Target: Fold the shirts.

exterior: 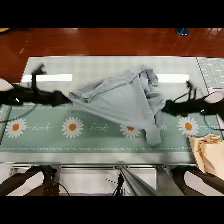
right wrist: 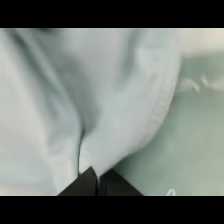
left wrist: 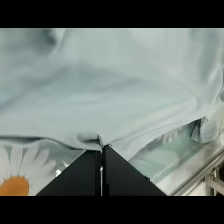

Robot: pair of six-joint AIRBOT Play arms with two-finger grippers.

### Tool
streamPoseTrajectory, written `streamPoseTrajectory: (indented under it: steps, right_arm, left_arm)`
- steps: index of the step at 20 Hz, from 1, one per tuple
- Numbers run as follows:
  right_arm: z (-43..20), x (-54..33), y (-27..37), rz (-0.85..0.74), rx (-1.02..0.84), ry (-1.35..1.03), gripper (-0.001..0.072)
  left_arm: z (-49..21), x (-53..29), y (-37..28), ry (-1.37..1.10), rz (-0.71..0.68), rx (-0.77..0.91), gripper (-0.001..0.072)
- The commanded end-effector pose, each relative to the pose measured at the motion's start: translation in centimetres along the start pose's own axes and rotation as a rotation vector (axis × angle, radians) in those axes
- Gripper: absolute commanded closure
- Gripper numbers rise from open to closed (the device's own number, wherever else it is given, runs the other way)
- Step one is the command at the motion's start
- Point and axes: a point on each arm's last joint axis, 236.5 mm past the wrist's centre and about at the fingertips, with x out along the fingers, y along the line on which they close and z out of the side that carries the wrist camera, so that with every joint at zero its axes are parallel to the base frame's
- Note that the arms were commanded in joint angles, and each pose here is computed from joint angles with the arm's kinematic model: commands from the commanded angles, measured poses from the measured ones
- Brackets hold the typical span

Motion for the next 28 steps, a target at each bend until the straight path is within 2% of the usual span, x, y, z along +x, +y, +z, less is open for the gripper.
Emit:
streamPoseTrajectory:
  steps: [1,4,7,9,12,17,20,22,28]
  right_arm:
    - [7.7,-13.3,6.7,0.021,-0.223,-0.361,0.0689]
    - [10.6,-31.2,15.7,0.007,-0.415,-0.826,0.0689]
    - [7.5,-44.0,22.2,-0.022,-0.527,-1.128,0.0689]
    - [4.9,-49.7,24.3,-0.076,-0.562,-1.257,0.0689]
    - [1.8,-53.5,25.1,-0.145,-0.566,-1.33,0.0689]
    - [-1.8,-51.3,23.5,-0.223,-0.554,-1.18,0.0689]
    - [-3.0,-47.6,19.9,-0.331,-0.537,-0.967,0.069]
    - [-3.1,-44.0,17.5,-0.345,-0.505,-0.77,0.069]
    - [4.1,-30.2,12.1,-0.274,-0.414,-0.27,0.069]
  left_arm:
    - [7.1,-9.1,-8.3,-0.254,0.017,0.255,0.0688]
    - [10.6,-22.1,-20.1,-0.631,0.055,0.534,0.0688]
    - [8.4,-33.7,-30.1,-0.978,0.087,0.73,0.0688]
    - [5.8,-38.5,-32.5,-1.101,0.174,0.758,0.0688]
    - [1.9,-41.8,-32.0,-1.146,0.314,0.703,0.0689]
    - [-4.4,-37.7,-27.7,-0.86,0.404,0.578,0.0689]
    - [-7.0,-34.6,-24.6,-0.645,0.436,0.507,0.0689]
    - [-7.2,-32.9,-22.9,-0.566,0.427,0.438,0.0688]
    - [-3.2,-23.9,-13.9,-0.285,0.392,0.245,0.0688]
